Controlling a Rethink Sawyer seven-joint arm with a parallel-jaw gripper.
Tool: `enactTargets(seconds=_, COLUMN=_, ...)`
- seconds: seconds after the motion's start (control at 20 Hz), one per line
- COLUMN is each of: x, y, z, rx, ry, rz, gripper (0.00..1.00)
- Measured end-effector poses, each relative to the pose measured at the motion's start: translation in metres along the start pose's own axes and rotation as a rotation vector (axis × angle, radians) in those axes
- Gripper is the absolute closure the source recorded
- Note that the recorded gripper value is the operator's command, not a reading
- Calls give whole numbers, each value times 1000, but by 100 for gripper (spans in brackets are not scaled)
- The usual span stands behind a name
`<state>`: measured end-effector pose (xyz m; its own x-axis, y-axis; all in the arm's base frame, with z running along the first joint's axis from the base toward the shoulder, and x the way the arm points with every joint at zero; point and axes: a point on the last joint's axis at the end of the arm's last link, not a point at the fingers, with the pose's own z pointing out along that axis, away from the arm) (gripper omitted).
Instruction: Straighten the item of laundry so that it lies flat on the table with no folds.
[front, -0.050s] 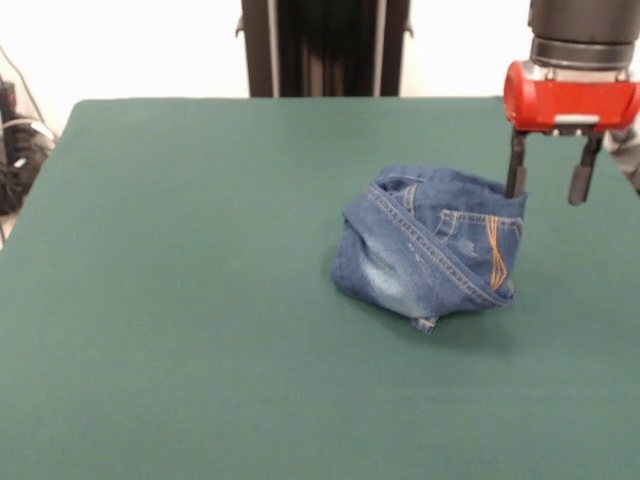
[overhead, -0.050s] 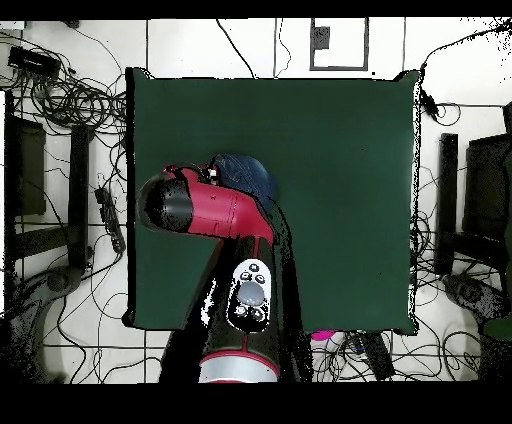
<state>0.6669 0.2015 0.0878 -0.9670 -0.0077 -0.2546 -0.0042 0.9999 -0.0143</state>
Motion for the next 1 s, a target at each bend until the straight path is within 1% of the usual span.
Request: enactTargets(seconds=1.0, x=0, y=2, z=-2, rx=2, ry=-4, rz=-11, gripper=0)
